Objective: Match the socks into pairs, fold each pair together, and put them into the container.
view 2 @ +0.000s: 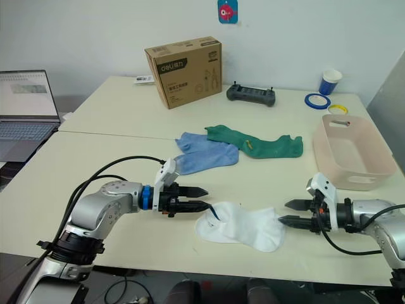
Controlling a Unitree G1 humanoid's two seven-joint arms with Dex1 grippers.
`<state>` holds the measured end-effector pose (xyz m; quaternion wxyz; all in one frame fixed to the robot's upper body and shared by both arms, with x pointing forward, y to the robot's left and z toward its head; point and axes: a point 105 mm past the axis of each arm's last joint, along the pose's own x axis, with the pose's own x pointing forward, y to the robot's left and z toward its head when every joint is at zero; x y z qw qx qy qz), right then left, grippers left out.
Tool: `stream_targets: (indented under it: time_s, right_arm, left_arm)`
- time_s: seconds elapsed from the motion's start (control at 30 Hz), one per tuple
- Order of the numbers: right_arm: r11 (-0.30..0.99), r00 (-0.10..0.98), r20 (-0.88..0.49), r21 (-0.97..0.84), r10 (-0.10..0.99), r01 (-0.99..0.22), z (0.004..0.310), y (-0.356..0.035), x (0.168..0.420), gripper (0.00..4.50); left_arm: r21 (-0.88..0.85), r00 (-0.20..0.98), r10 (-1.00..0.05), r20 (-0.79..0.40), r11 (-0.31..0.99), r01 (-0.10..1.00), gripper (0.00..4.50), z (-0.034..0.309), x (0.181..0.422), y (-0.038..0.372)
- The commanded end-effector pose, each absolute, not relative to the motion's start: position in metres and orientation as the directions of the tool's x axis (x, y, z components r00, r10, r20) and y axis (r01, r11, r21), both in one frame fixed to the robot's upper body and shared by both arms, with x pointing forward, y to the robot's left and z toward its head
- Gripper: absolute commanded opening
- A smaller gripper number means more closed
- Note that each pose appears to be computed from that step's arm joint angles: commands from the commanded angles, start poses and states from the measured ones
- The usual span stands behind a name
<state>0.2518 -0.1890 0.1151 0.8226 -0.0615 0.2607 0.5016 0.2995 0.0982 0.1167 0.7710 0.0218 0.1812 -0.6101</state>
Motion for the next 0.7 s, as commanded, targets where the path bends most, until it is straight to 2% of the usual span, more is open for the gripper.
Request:
stream_targets:
  time_s: [0.03,0.17,0.3,0.5,0.6,0.7]
  right_arm:
    - [0.465,0.35,-0.488,0.133,0.799,-0.876,0.122,-0.184,0.245,3.08]
    - [0.464,0.354,-0.515,0.098,0.78,-0.88,0.112,-0.185,0.244,3.08]
    - [0.452,0.348,-0.514,0.09,0.784,-0.887,0.109,-0.182,0.242,3.11]
    - [0.437,0.332,-0.517,0.092,0.789,-0.895,0.106,-0.18,0.24,1.12]
    - [0.433,0.328,-0.51,0.099,0.795,-0.896,0.106,-0.179,0.241,0.05]
    - [0.423,0.317,-0.497,0.113,0.808,-0.899,0.108,-0.178,0.24,0.02]
  left_arm:
    - [-0.134,0.174,-0.935,-0.308,0.223,0.965,2.83,0.12,0.3,0.091]
    - [-0.123,0.142,-0.932,-0.333,0.192,0.974,2.83,0.116,0.295,0.092]
    - [-0.102,0.132,-0.924,-0.359,0.18,0.978,1.95,0.113,0.296,0.092]
    - [-0.099,0.105,-0.924,-0.367,0.151,0.984,0.04,0.112,0.294,0.089]
    - [-0.096,0.108,-0.924,-0.367,0.153,0.984,0.0,0.112,0.295,0.089]
    - [-0.095,0.103,-0.926,-0.364,0.147,0.985,0.0,0.114,0.294,0.089]
